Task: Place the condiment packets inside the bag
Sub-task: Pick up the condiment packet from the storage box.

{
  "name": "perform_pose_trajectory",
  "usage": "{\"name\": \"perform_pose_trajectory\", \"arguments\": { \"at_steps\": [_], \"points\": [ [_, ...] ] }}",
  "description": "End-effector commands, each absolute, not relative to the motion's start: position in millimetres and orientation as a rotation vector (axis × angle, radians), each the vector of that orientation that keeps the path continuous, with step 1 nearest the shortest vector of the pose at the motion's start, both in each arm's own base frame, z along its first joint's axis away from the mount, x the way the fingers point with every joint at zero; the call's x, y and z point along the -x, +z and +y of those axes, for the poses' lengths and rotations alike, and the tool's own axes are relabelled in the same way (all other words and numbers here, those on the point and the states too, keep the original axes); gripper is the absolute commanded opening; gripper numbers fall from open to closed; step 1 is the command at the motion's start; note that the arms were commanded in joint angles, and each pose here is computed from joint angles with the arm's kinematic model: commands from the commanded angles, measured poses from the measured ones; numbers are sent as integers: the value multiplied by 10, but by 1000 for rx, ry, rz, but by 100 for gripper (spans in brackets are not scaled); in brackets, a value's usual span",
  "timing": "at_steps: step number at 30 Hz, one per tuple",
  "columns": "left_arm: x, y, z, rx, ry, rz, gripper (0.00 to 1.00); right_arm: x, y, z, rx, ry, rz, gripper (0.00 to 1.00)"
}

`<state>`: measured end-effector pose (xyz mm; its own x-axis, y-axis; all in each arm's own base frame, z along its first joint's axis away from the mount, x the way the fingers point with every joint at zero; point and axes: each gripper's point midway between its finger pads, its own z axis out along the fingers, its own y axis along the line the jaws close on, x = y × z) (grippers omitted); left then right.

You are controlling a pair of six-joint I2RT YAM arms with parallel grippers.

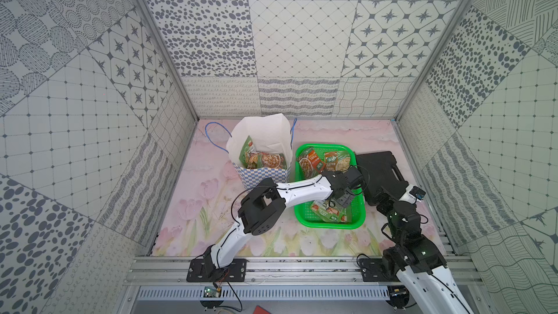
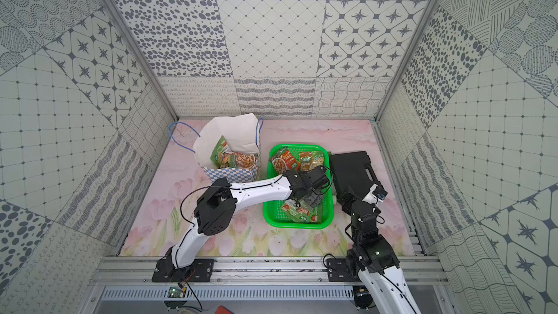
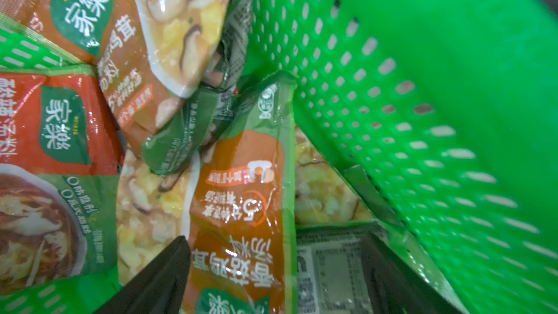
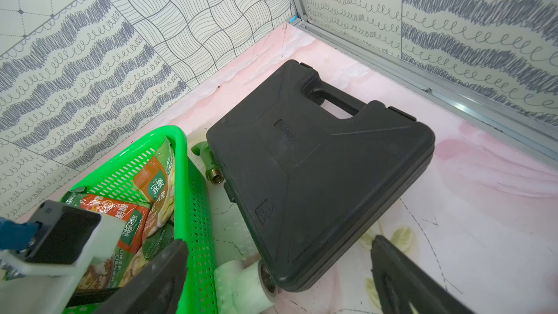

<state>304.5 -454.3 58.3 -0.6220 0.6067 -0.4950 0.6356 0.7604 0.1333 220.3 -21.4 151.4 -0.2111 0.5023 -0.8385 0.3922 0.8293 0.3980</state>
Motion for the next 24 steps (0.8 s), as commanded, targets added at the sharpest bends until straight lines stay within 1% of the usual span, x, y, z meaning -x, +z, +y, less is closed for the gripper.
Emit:
{"name": "perform_pose_trajectory", "arguments": {
  "at_steps": [1, 5, 8, 10, 11, 12, 19, 24],
  "points": [
    [-3287, 591, -4373, -885, 124, 2360, 72, -2239, 1729, -188, -671, 167, 1765, 97],
    [-3336, 647, -4305, -860, 173, 2334, 50, -2244, 1733, -179, -668, 171, 1765, 97],
    [-3364, 734, -4272, -837, 185, 2310, 28, -2245, 1732, -176, -666, 172, 1766, 97],
    [-3361, 806, -4270, -836, 168, 2297, 10, -2244, 1736, -176, -663, 171, 1766, 97],
    [-3348, 843, -4276, -837, 155, 2291, 3, -2245, 1739, -173, -662, 173, 1766, 97],
    [-3342, 891, -4268, -837, 150, 2283, 0, -2245, 1738, -172, -663, 175, 1766, 97],
    [-3149, 1363, -4293, -893, 114, 2208, 0, -2260, 1728, -142, -652, 190, 1770, 97],
    [-2924, 1780, -4305, -911, -57, 2217, 0, -2262, 1721, -143, -654, 189, 1771, 97]
  ]
}}
